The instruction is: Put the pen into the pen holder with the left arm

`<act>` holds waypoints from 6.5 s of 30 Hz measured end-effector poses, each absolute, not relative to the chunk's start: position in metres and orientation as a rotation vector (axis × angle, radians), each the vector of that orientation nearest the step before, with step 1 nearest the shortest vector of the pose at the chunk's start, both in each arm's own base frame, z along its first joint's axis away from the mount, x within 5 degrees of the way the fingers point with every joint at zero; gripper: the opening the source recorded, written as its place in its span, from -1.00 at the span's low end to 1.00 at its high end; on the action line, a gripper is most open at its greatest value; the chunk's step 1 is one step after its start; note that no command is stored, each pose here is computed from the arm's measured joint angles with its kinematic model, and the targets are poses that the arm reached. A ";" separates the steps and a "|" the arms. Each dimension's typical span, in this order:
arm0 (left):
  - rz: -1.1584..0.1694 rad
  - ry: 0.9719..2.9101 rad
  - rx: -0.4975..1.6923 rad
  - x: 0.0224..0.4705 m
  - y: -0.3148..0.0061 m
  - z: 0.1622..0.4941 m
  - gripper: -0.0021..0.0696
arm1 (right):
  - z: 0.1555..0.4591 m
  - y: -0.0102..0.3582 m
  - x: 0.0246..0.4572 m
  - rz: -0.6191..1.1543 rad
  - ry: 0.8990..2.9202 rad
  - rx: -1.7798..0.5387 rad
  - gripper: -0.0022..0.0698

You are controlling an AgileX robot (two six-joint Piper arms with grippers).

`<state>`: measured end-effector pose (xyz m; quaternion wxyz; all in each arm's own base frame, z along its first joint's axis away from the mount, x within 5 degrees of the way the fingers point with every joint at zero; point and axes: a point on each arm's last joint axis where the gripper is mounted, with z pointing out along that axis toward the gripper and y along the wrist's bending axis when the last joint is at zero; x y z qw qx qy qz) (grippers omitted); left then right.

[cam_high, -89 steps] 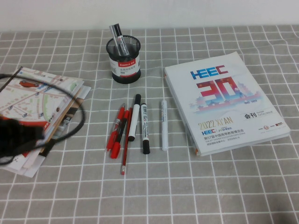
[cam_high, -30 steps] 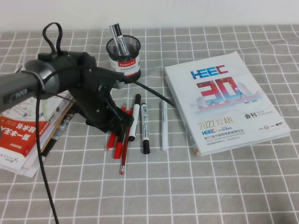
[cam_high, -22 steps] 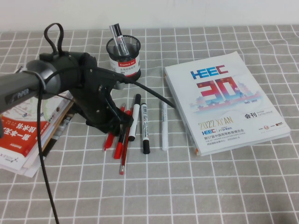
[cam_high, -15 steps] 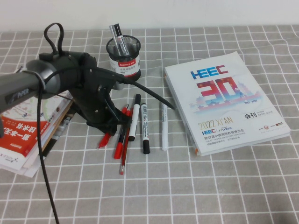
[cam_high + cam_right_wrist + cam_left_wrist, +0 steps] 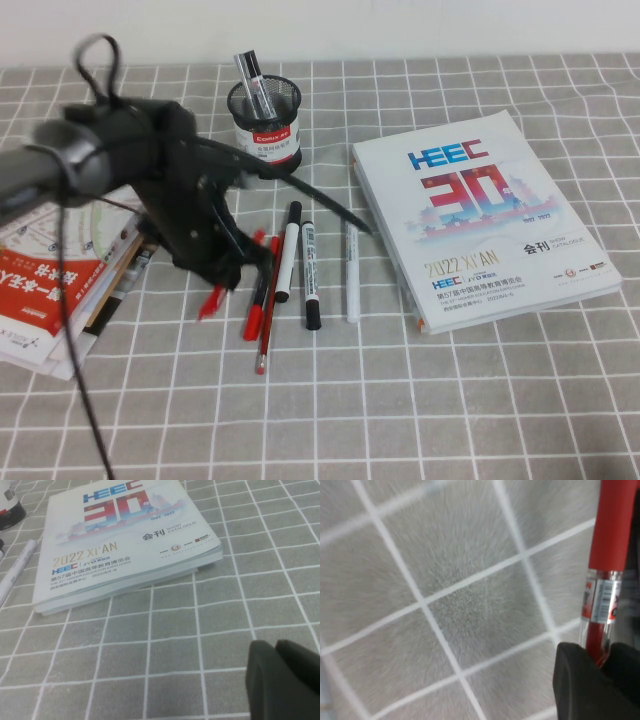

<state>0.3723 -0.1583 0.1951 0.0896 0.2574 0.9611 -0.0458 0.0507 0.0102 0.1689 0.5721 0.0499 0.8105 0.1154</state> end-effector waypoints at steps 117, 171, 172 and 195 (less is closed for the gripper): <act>-0.404 1.594 0.250 0.479 -0.150 0.186 -0.20 | 0.169 0.011 0.051 0.297 1.902 0.133 -0.98; -0.206 1.773 0.069 0.075 -0.013 0.259 -0.94 | 0.169 0.011 0.051 0.297 1.902 0.133 -0.98; -0.223 1.771 0.068 0.075 -0.014 0.251 -0.94 | 0.169 0.011 0.051 0.297 1.902 0.133 -0.98; -0.080 1.858 0.075 0.053 -0.006 0.173 -0.94 | 0.169 0.011 0.051 0.297 1.902 0.133 -0.98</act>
